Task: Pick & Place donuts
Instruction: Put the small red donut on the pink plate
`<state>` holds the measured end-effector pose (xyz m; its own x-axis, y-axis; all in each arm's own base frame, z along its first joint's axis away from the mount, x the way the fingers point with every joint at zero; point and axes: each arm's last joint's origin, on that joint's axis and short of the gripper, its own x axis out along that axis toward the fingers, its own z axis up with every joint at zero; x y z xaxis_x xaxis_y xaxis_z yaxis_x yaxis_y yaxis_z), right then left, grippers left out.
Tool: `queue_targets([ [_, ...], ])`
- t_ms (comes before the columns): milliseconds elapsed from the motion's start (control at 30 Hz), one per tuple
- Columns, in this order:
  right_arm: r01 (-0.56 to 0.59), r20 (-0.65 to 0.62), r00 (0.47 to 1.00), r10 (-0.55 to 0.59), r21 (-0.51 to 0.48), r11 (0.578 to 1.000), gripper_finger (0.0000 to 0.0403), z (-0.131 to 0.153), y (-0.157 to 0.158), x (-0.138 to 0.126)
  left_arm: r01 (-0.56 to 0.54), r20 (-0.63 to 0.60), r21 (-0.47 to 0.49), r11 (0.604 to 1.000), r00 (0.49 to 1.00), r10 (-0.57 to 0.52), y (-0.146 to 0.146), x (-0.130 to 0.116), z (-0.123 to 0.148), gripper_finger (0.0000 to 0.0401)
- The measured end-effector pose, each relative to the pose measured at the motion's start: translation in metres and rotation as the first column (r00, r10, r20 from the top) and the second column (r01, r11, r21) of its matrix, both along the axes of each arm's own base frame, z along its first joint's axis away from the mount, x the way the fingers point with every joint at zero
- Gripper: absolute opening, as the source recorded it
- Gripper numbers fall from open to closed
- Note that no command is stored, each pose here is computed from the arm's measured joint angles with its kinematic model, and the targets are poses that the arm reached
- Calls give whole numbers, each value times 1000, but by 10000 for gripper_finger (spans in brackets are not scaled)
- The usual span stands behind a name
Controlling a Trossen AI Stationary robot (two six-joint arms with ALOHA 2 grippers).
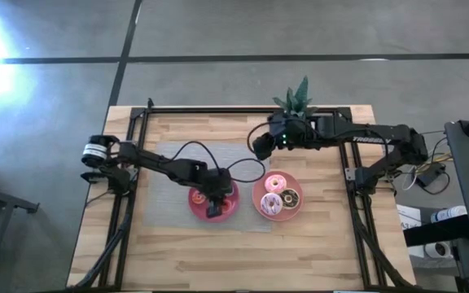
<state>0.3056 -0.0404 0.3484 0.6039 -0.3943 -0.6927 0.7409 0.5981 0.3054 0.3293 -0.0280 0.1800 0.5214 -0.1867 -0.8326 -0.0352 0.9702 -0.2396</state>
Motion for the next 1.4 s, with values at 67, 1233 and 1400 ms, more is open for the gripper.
queue_targets([
  [67,6,-44,999,-4,29,1000,151,-4,6,-4,-2,2,17,1000,1000,2,1,-1,2,128],
  [1233,-286,248,951,185,475,832,88,-142,133,70,58,97,91,994,993,-67,7,-5,3,66],
  [1400,-305,222,948,227,440,845,79,-150,135,80,107,117,68,992,986,-115,4,-7,8,78],
])
